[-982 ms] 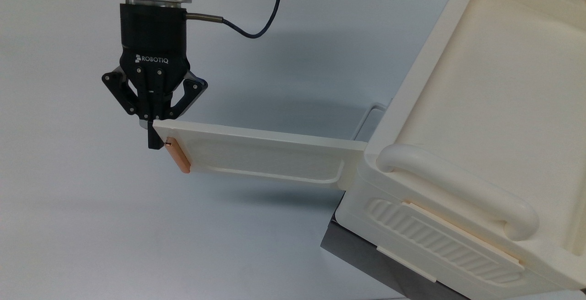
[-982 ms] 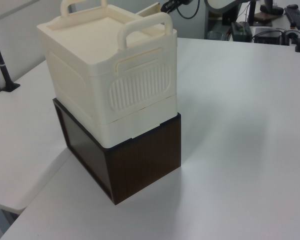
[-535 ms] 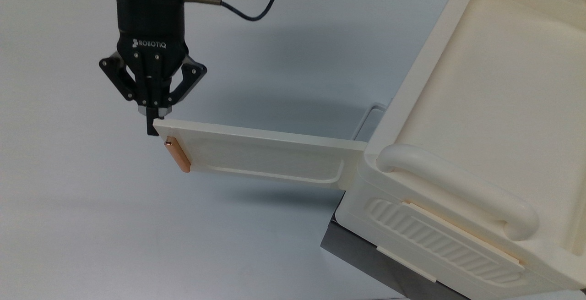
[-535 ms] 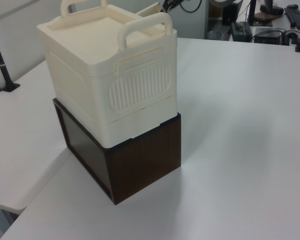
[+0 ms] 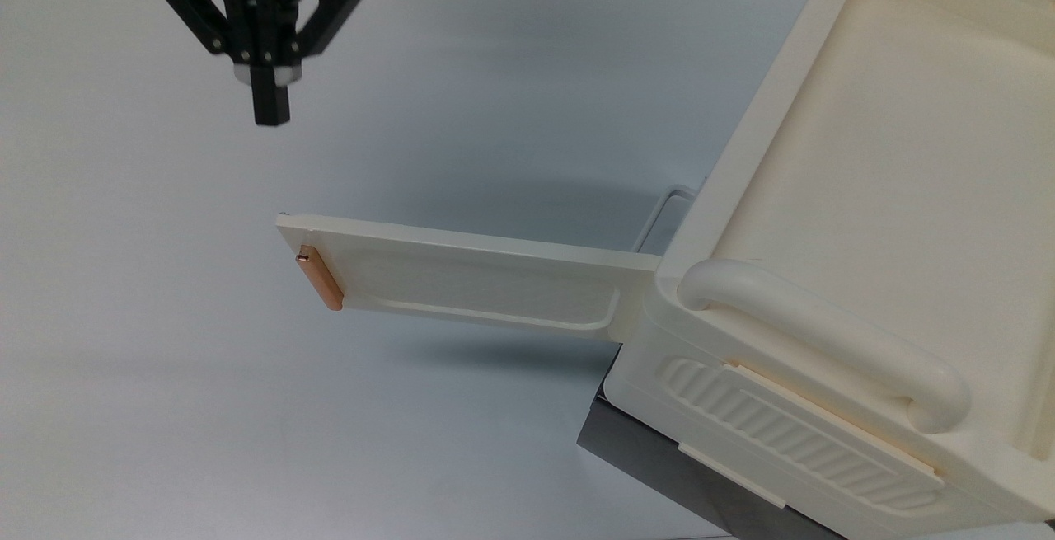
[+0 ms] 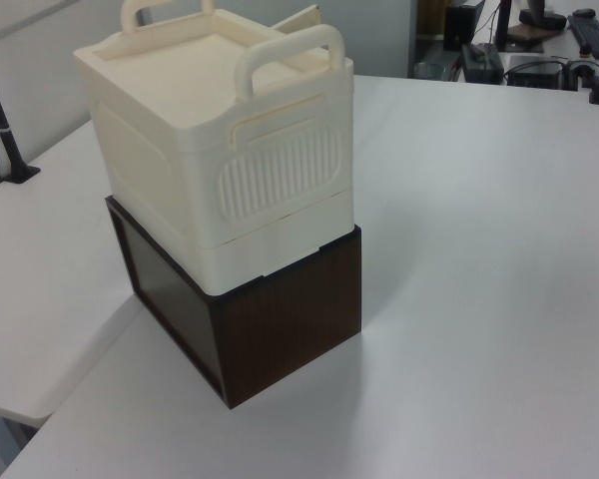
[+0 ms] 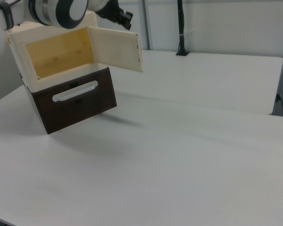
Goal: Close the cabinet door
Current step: 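Push the door edge with the gripper, swinging it toward the cabinet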
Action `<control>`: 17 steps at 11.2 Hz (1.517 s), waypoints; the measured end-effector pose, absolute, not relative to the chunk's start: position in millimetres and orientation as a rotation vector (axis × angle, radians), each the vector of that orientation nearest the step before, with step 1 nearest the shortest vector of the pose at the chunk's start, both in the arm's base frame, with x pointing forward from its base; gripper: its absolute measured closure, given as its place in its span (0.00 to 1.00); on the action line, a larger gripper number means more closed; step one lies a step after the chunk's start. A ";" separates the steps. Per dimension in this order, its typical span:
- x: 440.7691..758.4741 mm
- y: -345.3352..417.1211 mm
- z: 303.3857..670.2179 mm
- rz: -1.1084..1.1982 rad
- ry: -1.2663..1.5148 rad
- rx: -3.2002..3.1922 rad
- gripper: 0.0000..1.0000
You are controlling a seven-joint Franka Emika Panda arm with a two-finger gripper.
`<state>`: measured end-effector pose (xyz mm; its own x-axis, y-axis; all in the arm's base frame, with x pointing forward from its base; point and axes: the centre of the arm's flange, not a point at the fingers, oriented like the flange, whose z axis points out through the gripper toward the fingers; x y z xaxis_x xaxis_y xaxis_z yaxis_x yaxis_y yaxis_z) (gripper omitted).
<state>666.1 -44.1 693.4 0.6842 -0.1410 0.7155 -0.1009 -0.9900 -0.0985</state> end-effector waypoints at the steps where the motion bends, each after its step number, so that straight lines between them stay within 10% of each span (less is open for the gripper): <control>1: 666.3 -44.3 707.1 -1.303 0.209 -2.788 0.99; 17: 717.7 -22.7 633.4 -1.391 0.100 -2.778 0.99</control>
